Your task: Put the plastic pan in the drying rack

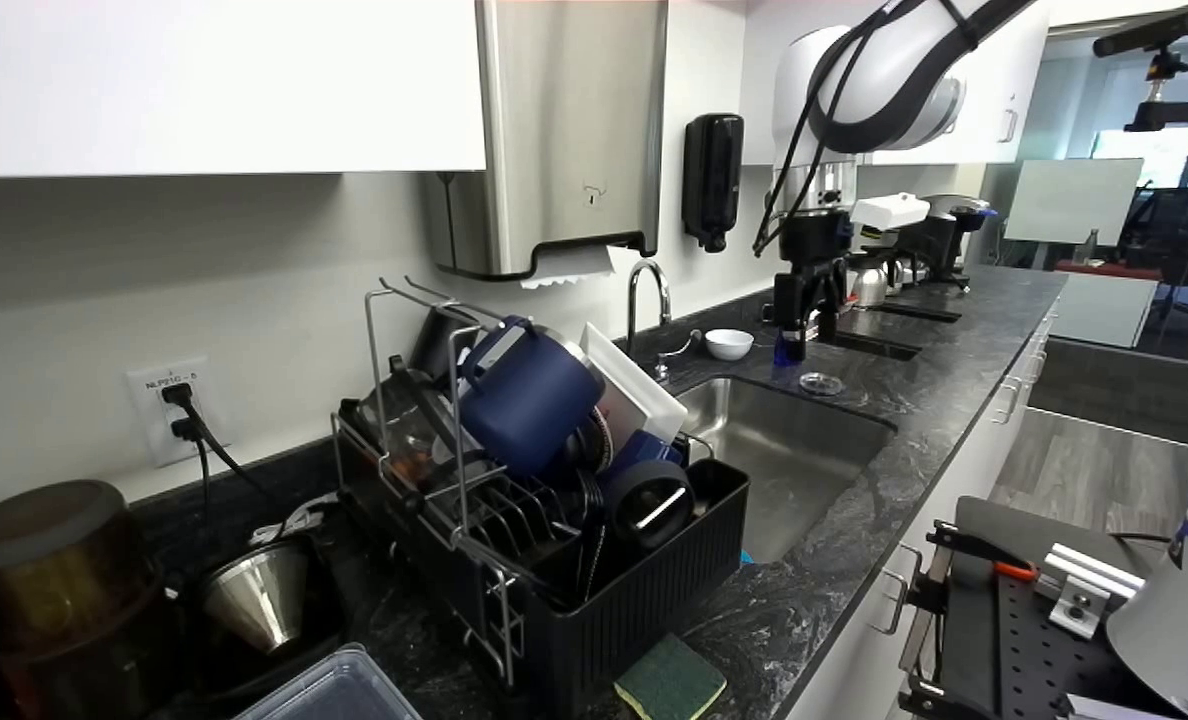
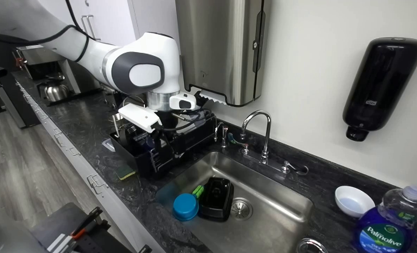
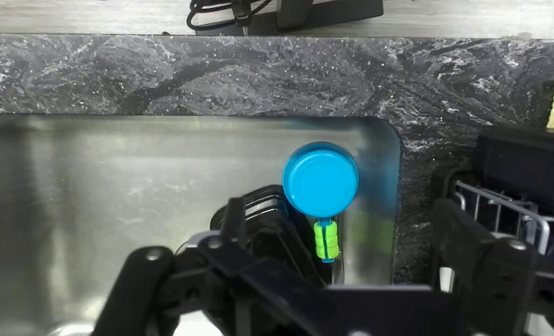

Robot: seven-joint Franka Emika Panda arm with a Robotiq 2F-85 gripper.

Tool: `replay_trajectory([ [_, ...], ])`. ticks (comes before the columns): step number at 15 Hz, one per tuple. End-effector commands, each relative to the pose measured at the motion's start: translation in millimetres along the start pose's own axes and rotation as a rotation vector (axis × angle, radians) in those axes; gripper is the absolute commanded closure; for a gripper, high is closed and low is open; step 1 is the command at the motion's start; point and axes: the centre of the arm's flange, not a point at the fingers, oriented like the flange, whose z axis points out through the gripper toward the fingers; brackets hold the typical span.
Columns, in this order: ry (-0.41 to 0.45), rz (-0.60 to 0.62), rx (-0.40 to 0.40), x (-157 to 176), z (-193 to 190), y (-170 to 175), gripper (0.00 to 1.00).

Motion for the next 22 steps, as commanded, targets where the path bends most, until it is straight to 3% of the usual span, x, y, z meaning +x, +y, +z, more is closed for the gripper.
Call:
replay_trajectory([
  [1, 0.0, 0.0, 0.0, -0.2, 0.0, 0.0, 0.0],
  [5, -0.04, 0.0, 0.028, 27.0, 29.7, 0.5, 0.0],
  [13, -0.123, 0.051, 0.104, 86.2, 170.8, 24.1, 0.0],
  [22, -0.17, -0.009, 0.151, 116.9, 217.9, 17.9, 0.0],
])
